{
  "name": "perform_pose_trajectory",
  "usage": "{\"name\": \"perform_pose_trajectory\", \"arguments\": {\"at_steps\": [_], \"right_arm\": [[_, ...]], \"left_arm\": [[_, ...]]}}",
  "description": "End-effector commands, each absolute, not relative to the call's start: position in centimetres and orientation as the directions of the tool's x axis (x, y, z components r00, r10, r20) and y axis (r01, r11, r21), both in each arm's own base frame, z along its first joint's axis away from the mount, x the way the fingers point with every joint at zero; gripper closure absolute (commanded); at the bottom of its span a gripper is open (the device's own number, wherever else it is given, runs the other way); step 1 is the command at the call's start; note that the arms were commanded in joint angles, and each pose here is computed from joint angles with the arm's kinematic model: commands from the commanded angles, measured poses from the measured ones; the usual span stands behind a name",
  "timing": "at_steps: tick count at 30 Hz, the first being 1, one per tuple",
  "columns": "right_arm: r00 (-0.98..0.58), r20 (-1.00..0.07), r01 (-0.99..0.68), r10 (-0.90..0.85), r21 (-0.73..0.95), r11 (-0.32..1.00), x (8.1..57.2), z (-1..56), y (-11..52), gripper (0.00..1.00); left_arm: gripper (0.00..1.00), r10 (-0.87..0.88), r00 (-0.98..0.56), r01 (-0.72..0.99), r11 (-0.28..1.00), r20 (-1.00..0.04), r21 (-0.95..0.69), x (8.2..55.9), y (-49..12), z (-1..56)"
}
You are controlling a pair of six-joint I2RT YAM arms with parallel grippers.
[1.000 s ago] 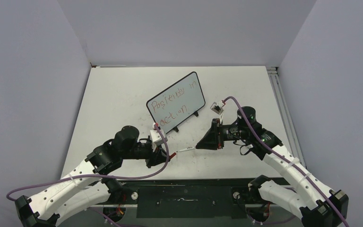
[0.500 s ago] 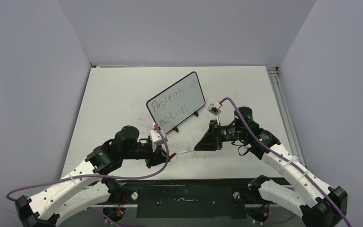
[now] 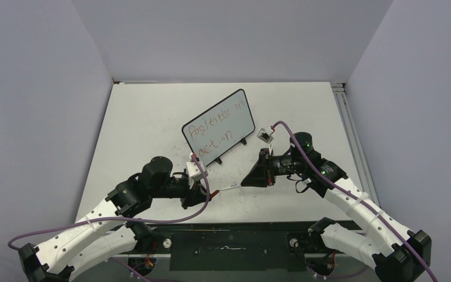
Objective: Write a sentence on the whiteboard
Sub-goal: Close the whiteboard marker at the center of the board.
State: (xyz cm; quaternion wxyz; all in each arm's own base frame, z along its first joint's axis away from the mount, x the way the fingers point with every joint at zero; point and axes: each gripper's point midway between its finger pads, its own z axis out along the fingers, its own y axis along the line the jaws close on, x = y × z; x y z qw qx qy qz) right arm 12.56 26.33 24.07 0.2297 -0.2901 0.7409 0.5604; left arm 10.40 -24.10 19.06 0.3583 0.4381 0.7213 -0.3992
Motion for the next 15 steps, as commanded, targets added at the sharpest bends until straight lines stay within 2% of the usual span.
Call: {"name": "perform_pose_trajectory", "arguments": {"at_steps": [1,15], "right_arm": [[-0.658,-0.739,-0.752,-0.142,0.635,0.175,13.06,26.56,26.69,0.94],[-0.658,-0.721,-0.751,-0.218,0.649,0.119,12.13,26.05,27.13,0.93]], "left_arm": [[1.0,0.299,-0.297,0.941,0.251,-0.907,-0.225,10.48,-24.77,20.98],[1.0,0.299,-0.292,0.945,0.237,-0.908,-0.226,10.23,-24.9,21.03]]}}
